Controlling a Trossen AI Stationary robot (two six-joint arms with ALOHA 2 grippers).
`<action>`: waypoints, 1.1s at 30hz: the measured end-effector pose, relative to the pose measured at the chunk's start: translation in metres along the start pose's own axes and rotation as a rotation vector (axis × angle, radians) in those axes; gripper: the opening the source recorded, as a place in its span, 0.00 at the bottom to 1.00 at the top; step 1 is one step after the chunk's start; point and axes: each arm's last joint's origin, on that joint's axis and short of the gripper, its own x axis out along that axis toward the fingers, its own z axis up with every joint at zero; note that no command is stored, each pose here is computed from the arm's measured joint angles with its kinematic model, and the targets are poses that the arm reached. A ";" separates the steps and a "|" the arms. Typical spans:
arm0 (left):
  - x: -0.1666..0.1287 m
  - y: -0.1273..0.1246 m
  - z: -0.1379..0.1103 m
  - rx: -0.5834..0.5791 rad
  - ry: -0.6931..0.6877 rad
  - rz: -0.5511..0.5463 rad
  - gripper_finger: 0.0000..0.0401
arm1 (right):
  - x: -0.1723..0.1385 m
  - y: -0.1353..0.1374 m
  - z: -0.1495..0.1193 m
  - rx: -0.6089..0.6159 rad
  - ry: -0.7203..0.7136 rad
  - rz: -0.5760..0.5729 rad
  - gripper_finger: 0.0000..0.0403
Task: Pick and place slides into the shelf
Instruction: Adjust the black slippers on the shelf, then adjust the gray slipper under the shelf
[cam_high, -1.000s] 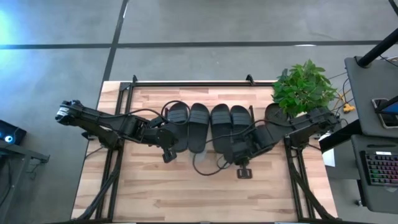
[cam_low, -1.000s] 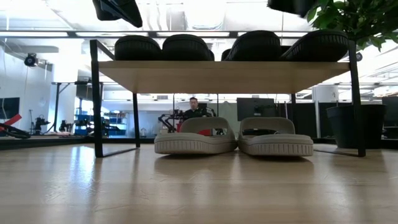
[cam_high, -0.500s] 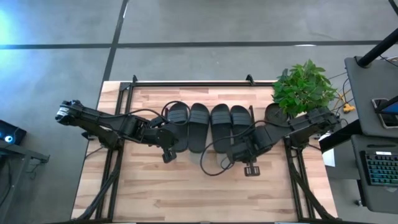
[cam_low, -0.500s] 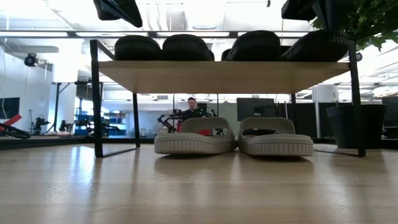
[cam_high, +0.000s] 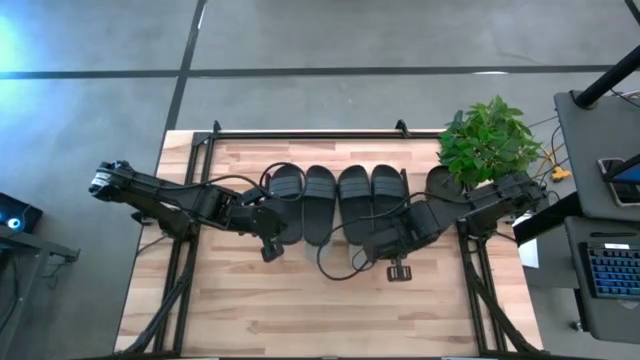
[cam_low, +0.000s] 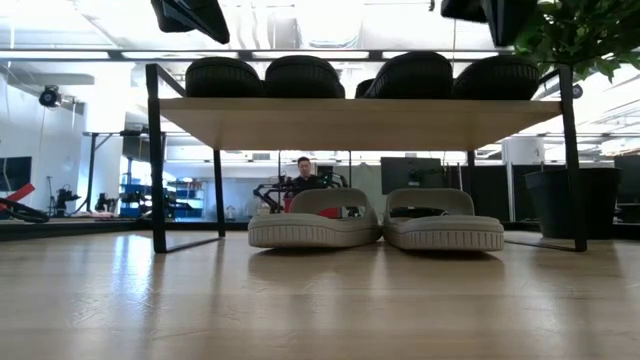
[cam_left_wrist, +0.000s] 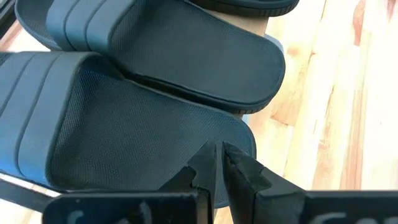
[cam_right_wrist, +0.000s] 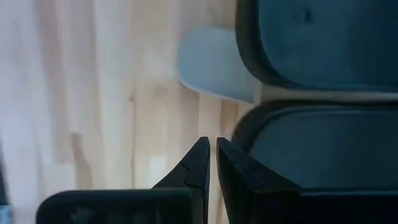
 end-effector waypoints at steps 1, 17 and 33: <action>0.000 0.000 0.000 0.010 -0.003 -0.003 0.03 | -0.005 0.002 0.001 0.003 -0.016 0.013 0.06; -0.030 -0.016 -0.010 0.178 -0.023 -0.168 0.03 | -0.001 0.045 -0.001 -0.062 -0.078 0.218 0.06; -0.043 -0.020 -0.028 0.252 0.026 -0.189 0.03 | 0.099 0.081 0.004 -0.063 -0.206 0.096 0.06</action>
